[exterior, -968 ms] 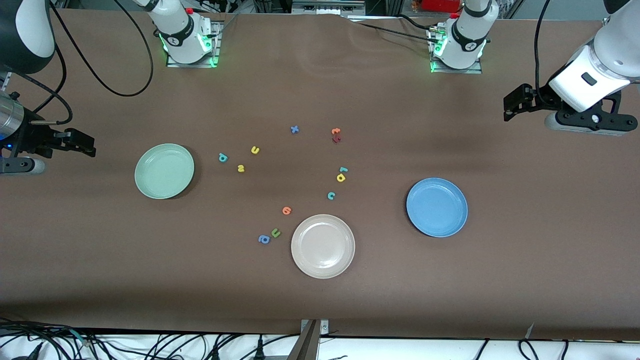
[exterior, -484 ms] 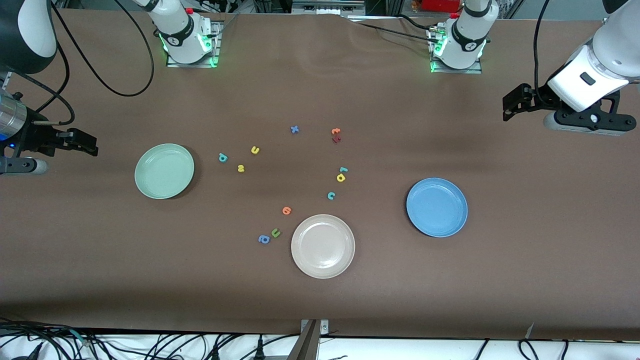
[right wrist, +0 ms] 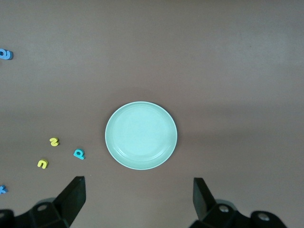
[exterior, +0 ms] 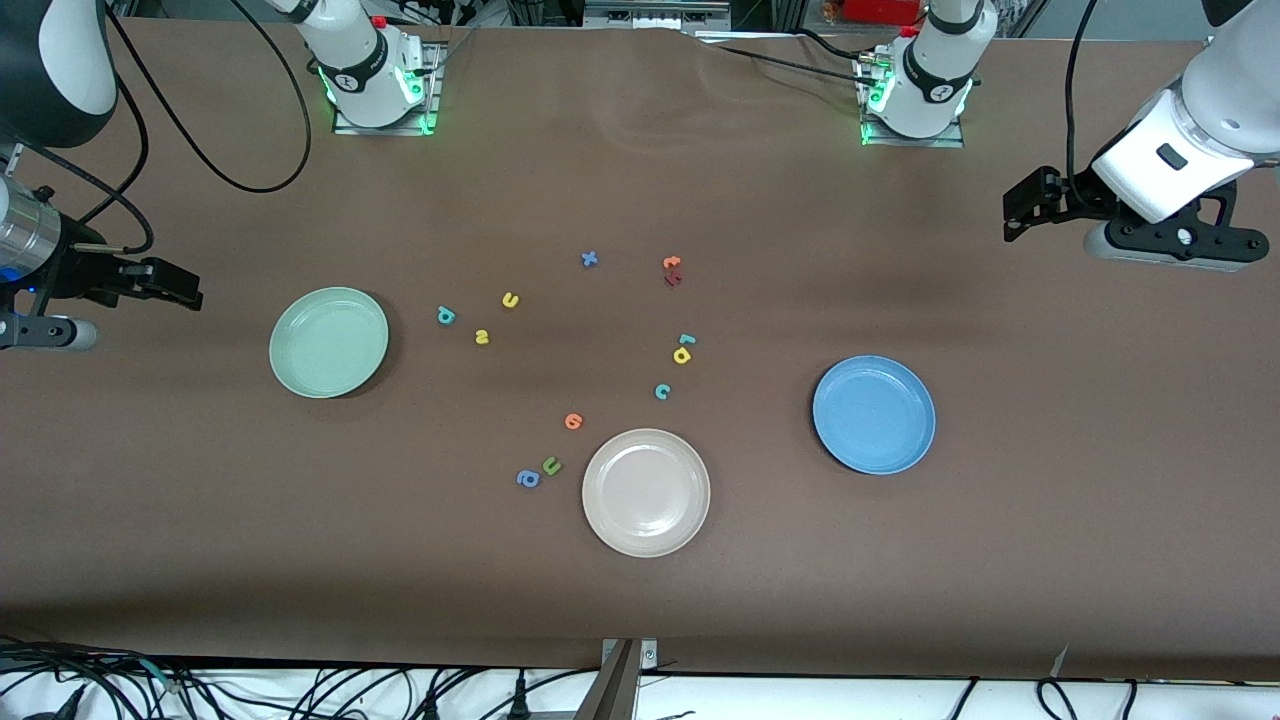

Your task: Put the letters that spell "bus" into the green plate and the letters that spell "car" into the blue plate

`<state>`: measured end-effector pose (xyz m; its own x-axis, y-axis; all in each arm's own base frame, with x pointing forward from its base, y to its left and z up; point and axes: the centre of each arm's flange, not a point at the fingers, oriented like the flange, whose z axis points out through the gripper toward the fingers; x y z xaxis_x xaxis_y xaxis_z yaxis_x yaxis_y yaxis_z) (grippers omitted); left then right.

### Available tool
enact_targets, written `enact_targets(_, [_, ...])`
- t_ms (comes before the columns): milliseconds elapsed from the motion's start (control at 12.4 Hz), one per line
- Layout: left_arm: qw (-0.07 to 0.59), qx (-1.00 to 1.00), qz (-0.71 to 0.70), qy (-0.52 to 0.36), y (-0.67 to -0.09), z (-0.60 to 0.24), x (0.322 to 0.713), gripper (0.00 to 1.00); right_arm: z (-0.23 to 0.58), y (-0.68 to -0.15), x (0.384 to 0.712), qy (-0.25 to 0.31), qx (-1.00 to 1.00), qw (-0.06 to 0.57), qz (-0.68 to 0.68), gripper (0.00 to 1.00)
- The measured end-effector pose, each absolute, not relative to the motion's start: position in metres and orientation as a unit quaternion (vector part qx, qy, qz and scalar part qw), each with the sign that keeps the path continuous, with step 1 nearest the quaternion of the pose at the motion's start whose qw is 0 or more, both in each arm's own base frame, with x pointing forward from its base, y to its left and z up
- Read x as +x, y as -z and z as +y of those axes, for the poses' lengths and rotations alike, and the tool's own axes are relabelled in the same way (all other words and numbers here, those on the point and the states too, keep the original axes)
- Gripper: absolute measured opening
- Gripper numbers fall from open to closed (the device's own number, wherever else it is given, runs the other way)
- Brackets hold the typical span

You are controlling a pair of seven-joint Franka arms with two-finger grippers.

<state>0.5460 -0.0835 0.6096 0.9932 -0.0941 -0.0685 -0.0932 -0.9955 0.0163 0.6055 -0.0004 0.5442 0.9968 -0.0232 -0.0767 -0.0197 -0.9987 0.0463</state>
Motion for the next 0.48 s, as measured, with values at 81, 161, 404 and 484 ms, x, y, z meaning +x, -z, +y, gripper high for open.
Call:
enact_targets(81, [0.007,0.998,-0.047,0.035,-0.6096,-0.0836,0.546,1.0,0.0002,-0.542,0.6053,0.041,0.999,0.022,-0.012,1.0])
enact_targets(161, [0.007,0.998,-0.047,0.035,-0.6096,-0.0838,0.5459,1.0,0.0004,-0.539,0.6048,0.044,0.999,0.022,-0.013,1.0])
enact_targets(404, [0.007,0.998,-0.048,0.035,-0.6096,-0.0848,0.5458,1.0,0.0007,-0.5357,0.6042,0.047,0.999,0.022,-0.013,1.0])
enact_targets(484, [0.007,0.998,-0.048,0.035,-0.6096,-0.0848,0.5458,1.0,0.0007,-0.5357,0.6042,0.047,0.999,0.022,-0.013,1.0])
